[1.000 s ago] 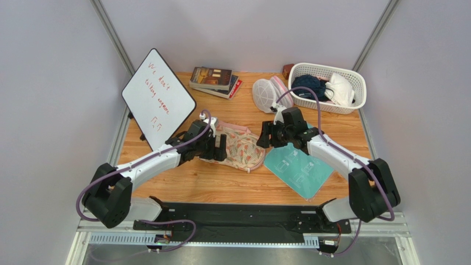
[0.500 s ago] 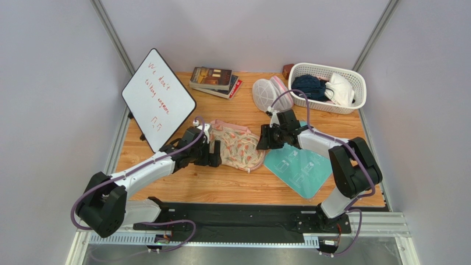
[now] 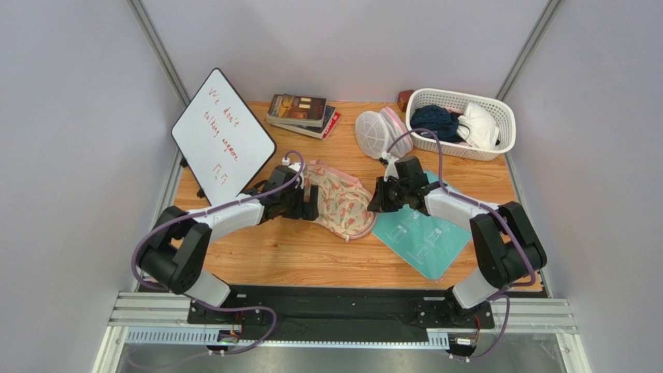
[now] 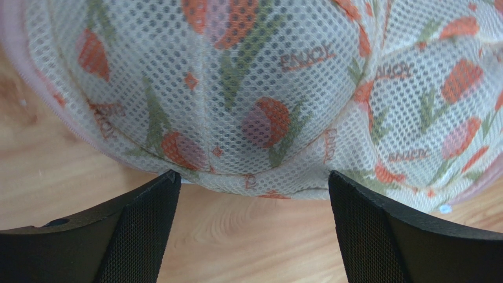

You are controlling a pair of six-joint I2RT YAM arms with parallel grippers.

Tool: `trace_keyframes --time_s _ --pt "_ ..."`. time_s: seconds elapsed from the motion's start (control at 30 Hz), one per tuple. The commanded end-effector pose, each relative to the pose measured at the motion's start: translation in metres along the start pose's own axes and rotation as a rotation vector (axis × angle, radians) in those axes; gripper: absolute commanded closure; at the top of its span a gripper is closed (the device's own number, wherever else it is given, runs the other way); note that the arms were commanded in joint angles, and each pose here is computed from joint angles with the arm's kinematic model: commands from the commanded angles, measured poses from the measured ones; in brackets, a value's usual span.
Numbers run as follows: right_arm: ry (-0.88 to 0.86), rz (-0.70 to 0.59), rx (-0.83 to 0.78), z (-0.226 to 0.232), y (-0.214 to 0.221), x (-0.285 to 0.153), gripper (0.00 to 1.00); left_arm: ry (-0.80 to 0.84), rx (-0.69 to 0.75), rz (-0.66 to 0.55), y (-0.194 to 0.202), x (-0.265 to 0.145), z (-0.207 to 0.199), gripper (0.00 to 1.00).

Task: Unzip the laundry bag and remove the bra
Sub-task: Open the laundry bag at the center of the board.

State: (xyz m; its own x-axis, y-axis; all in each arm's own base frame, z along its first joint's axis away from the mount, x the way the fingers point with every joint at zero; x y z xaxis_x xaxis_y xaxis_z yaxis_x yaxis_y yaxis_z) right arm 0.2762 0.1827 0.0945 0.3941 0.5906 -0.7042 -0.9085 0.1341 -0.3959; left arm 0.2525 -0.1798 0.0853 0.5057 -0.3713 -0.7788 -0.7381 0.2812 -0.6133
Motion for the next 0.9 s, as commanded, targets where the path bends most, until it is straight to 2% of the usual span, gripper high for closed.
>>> trace_keyframes --time_s 0.0,0.27,0.43,0.7,0.87 --pt "-0.049 -0.091 -0.008 0.014 -0.008 -0.019 0.92 0.028 0.052 -0.089 -0.037 0.010 -0.003 0.01" --pt "-0.070 -0.153 -0.039 0.029 -0.011 -0.047 0.91 0.021 0.067 -0.124 -0.061 0.008 -0.004 0.01" --pt "-0.088 -0.153 -0.066 0.033 -0.010 -0.049 0.98 0.016 0.060 -0.145 -0.061 -0.003 -0.004 0.01" --pt "-0.150 -0.181 -0.228 0.063 0.000 -0.052 1.00 0.035 -0.018 -0.217 -0.057 -0.040 -0.009 0.01" --pt "-0.176 -0.210 -0.345 0.084 0.007 -0.059 1.00 0.134 -0.059 -0.265 -0.066 -0.063 -0.023 0.01"
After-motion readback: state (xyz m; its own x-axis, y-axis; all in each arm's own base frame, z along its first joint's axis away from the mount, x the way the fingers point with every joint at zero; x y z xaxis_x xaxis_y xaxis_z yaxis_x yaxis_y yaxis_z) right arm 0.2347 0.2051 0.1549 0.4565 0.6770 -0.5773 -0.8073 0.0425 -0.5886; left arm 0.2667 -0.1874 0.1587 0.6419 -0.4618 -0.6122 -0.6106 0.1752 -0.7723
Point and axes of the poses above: each gripper's point midway between its finger pads, its own x axis out along the fingers, its own z axis along the line the jaws close on, y = z × x, the point moved 6 cm from there along -x, back along the fingers, and after that the axes turned 13 degrees about x, right-handed, at the moved point
